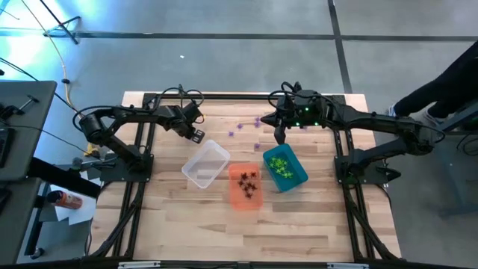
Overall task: Sort Halloween decoration
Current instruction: Put the purple spider toy into the transparent bin
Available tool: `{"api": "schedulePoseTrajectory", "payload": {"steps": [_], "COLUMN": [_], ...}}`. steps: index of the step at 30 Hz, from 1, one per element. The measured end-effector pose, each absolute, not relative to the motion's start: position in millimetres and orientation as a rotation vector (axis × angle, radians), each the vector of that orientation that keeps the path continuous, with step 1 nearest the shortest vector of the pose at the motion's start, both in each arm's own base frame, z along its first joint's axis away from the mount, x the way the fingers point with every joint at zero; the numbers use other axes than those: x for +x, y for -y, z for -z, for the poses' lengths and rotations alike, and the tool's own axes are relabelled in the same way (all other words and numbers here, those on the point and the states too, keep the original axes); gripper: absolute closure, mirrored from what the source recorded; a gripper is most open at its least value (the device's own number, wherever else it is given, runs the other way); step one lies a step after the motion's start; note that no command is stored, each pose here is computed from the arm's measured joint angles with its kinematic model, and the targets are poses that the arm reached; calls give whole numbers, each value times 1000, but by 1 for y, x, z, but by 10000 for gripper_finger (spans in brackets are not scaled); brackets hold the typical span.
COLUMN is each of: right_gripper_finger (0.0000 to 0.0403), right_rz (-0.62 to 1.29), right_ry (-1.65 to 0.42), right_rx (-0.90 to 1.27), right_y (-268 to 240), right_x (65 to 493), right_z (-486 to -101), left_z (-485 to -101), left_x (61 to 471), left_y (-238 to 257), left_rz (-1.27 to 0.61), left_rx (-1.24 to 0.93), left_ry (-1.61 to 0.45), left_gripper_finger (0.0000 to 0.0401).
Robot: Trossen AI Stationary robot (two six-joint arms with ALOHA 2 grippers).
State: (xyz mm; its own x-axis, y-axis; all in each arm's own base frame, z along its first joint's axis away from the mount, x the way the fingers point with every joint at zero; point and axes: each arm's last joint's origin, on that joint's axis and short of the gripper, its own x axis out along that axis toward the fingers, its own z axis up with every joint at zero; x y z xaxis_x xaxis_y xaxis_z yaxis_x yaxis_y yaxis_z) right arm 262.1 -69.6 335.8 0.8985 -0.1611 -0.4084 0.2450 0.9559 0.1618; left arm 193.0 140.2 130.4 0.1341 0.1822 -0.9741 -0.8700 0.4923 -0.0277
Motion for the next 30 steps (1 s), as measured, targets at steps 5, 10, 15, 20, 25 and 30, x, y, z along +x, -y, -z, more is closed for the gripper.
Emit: {"api": "schedulePoseTrajectory", "payload": {"steps": [5, 10, 15, 20, 25, 30], "right_gripper_finger": [403, 403, 403, 403, 403, 403], "right_rz": [210, 216, 211, 224, 235, 236], "right_ry": [-403, -400, -398, -393, -392, -390], "right_rx": [204, 202, 176, 179, 192, 206], "right_y": [70, 71, 71, 75, 77, 77], "right_x": [262, 261, 261, 260, 260, 260], "right_z": [-336, -337, -337, -337, -337, -337], "left_z": [-151, -192, -226, -233, -212, -184], "left_x": [184, 169, 154, 149, 159, 176], "left_y": [-140, -139, -128, -121, -130, -133], "left_rz": [-826, -814, -759, -740, -758, -692], "left_rx": [-743, -738, -697, -650, -673, -681], "left_ry": [-1112, -897, -717, -719, -839, -991], "left_gripper_finger": [394, 400, 401, 401, 366, 291]}}
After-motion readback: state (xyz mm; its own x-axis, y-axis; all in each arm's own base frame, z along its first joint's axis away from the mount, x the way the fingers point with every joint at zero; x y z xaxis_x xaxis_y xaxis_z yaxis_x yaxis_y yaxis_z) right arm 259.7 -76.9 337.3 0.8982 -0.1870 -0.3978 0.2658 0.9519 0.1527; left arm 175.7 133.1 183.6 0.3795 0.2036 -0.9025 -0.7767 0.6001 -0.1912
